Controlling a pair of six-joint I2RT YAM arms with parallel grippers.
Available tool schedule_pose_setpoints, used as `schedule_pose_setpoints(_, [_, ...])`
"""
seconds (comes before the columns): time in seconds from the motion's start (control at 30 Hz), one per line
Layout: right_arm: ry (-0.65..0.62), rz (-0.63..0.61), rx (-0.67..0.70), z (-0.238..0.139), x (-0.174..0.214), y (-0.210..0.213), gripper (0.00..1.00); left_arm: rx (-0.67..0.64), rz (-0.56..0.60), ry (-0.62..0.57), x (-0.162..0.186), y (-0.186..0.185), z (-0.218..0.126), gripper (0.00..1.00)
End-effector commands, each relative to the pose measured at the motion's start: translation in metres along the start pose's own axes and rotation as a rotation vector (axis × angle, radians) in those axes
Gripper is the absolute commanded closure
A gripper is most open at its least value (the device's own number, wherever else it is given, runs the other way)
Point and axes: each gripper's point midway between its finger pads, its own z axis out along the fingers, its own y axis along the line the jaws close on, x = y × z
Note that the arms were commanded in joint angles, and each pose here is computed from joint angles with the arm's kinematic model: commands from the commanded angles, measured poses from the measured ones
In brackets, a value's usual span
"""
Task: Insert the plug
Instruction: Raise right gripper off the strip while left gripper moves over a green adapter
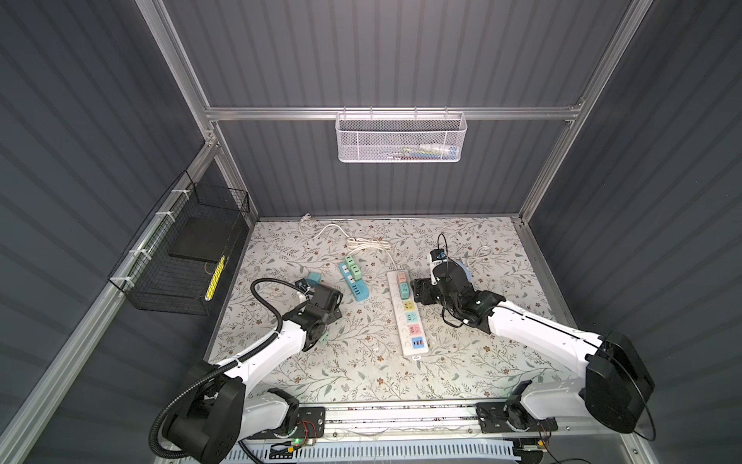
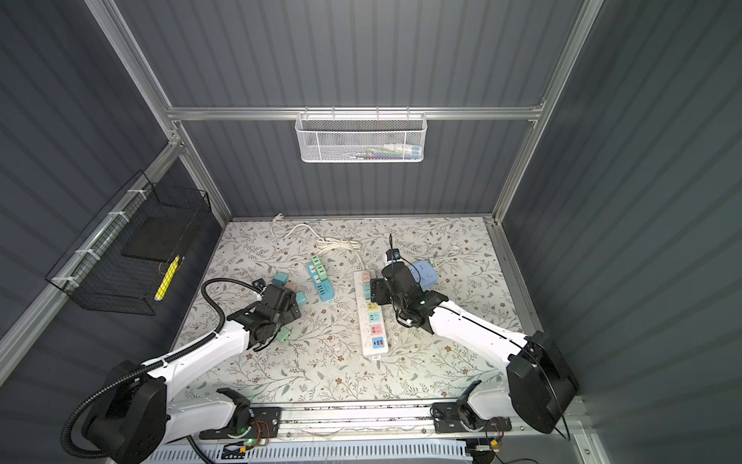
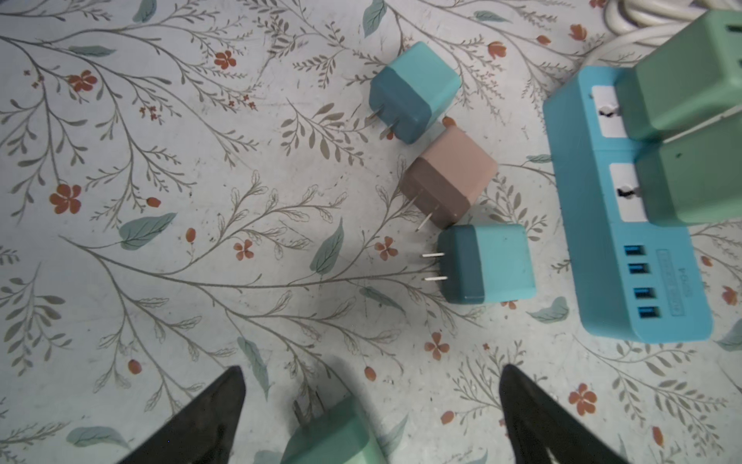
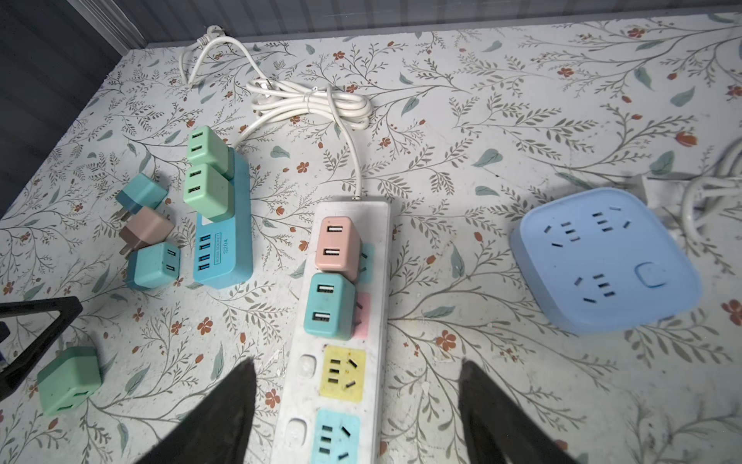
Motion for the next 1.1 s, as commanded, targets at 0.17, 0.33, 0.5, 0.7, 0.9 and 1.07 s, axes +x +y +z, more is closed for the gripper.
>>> schedule_pose_setpoints(0.17, [-0.002,-0.013,0.011,-0.007,0.006,-0.007,0.19,0.148,0.053,0.144,0.029,-0.028,0.010,0.04])
schedule_pose_setpoints(0.33, [-0.007,-0.011,0.008,-0.011,0.006,-0.008,0.18,0.190,0.011,0.164,0.033,-0.031,0.001,0.05])
schedule_pose_setpoints(0.5, [-0.013,-0.024,0.020,-0.014,0.005,-0.010,0.17,0.178,0.002,0.188,0.044,-0.023,0.001,0.06])
schedule_pose_setpoints(0.7, [-0.019,-0.013,0.017,-0.016,0.003,-0.010,0.17,0.198,-0.004,0.199,0.048,-0.025,-0.004,0.07])
schedule_pose_setpoints(0.9, [-0.015,-0.012,0.014,-0.016,0.004,-0.010,0.16,0.111,0.033,0.145,0.035,-0.005,-0.015,0.05])
schedule_pose_setpoints(1.07, [-0.015,-0.008,0.014,-0.017,0.006,-0.011,0.15,0.080,0.036,0.219,0.055,0.005,-0.012,0.04])
